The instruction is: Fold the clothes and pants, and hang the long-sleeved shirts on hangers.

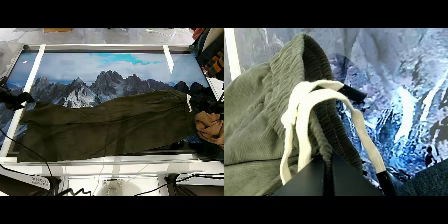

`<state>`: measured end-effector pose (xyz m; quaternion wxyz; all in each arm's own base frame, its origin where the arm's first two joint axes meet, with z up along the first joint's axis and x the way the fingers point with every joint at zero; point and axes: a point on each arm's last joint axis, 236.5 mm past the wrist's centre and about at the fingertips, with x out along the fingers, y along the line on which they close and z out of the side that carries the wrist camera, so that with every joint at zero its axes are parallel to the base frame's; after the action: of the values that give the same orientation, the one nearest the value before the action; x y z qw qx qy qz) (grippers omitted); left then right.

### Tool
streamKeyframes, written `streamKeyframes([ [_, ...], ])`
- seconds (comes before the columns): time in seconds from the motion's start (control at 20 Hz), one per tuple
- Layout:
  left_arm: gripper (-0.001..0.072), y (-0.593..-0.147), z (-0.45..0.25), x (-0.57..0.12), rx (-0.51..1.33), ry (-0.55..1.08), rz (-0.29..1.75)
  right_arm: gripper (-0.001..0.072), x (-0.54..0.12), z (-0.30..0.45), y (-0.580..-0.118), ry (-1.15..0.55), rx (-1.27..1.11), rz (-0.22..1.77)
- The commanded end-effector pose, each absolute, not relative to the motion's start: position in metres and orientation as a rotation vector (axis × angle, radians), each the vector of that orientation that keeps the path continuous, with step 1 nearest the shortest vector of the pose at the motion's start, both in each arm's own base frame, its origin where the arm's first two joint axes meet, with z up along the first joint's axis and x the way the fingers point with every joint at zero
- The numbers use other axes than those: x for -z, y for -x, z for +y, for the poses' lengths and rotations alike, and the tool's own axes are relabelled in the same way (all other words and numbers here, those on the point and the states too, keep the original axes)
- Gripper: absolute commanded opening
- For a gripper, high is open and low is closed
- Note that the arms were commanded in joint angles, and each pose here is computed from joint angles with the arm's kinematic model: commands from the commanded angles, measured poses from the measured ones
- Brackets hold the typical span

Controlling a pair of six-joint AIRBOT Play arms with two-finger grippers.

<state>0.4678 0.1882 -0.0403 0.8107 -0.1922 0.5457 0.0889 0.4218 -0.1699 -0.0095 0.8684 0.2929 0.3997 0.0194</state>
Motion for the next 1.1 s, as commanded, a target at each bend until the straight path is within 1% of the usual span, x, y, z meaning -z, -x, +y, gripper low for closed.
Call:
streamKeyframes([
  [0.0,0.0700,-0.508,0.171,0.045,-0.170,0.393,1.057,0.0034,0.010,-0.171,-0.422,-0.610,-0.036,0.834],
  [0.15,0.0700,-0.515,0.151,0.074,-0.140,0.356,1.108,0.0034,0.010,-0.171,-0.422,-0.610,-0.036,0.834],
  [0.25,0.0694,-0.511,0.156,0.087,-0.152,0.282,1.143,0.0034,0.010,-0.171,-0.422,-0.610,-0.037,0.835],
  [0.3,0.0611,-0.509,0.159,0.089,-0.158,0.252,1.153,0.0034,0.010,-0.171,-0.422,-0.609,-0.037,0.835],
  [0.35,0.0457,-0.509,0.160,0.088,-0.160,0.246,1.153,0.0034,0.010,-0.171,-0.422,-0.609,-0.036,0.835],
  [0.4,0.0329,-0.509,0.160,0.088,-0.160,0.248,1.152,0.0034,0.010,-0.171,-0.422,-0.609,-0.036,0.835],
  [0.5,0.0141,-0.509,0.159,0.088,-0.158,0.247,1.152,0.0034,0.010,-0.171,-0.422,-0.609,-0.036,0.835],
  [0.55,0.0026,-0.510,0.159,0.087,-0.158,0.246,1.151,0.0034,0.010,-0.171,-0.422,-0.609,-0.036,0.835],
  [0.7,0.0016,-0.522,0.157,0.070,-0.151,0.227,1.108,0.0034,0.010,-0.171,-0.422,-0.608,-0.034,0.834],
  [0.8,0.0015,-0.545,0.160,0.027,-0.152,0.196,1.006,0.0034,0.010,-0.175,-0.424,-0.603,-0.019,0.825],
  [0.95,0.0014,-0.583,0.172,-0.080,-0.173,0.132,0.746,0.0034,0.008,-0.179,-0.427,-0.607,-0.005,0.807],
  [1.05,0.0014,-0.596,0.177,-0.165,-0.191,0.087,0.550,0.0034,0.005,-0.183,-0.432,-0.612,0.013,0.781],
])
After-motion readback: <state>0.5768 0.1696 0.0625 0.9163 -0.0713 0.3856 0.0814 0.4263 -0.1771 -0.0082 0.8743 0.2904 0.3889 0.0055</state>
